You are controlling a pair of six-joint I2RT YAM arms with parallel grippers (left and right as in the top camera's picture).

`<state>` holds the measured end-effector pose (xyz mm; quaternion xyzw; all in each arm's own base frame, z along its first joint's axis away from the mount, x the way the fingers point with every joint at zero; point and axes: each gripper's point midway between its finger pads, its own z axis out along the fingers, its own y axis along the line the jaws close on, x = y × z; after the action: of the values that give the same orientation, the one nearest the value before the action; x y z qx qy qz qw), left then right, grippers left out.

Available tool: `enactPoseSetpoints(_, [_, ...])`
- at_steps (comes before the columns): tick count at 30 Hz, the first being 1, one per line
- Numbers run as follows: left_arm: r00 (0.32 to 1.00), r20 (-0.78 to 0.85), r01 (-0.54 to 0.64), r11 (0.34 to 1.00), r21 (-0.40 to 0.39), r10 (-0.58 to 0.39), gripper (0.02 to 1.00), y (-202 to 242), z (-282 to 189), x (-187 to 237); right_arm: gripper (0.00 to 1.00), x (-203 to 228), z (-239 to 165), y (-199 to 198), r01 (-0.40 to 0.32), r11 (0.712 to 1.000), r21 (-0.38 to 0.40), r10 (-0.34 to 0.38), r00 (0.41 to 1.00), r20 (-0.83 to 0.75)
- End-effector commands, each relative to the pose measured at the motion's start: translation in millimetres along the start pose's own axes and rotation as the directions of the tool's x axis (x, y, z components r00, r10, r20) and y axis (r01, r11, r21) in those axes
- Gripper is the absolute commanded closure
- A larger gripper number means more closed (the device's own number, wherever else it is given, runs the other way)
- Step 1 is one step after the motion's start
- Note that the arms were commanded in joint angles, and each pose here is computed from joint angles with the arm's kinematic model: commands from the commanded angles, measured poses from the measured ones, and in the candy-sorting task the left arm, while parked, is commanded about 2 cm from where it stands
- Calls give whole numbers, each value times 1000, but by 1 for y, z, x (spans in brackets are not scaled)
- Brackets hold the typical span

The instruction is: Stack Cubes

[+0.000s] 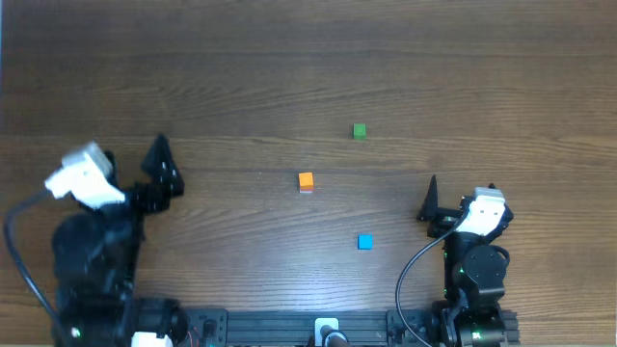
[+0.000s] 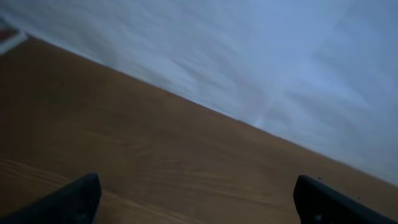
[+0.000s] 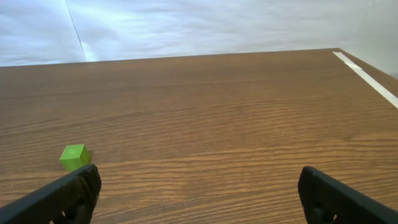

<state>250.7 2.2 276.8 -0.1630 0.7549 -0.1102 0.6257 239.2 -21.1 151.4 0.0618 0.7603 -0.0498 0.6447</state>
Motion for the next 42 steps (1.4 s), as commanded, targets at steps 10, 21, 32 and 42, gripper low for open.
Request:
enactPoseSetpoints(10, [978,96,-198,966,167,184,23,7,3,79,9,2,0,-3,7,1000,14,-7,1000,0])
enactPoseSetpoints(21, [944,135,-322,932,170,301,20,13,11,100,7,2,0,-3,7,1000,14,-7,1000,0])
enactPoseSetpoints(32, [946,115,-317,936,152,302,18,24,17,117,7,2,0,-3,7,1000,13,-7,1000,0])
enactPoseSetpoints(42, [947,116,-314,940,130,300,20,29,17,114,9,2,0,-3,7,1000,14,-7,1000,0])
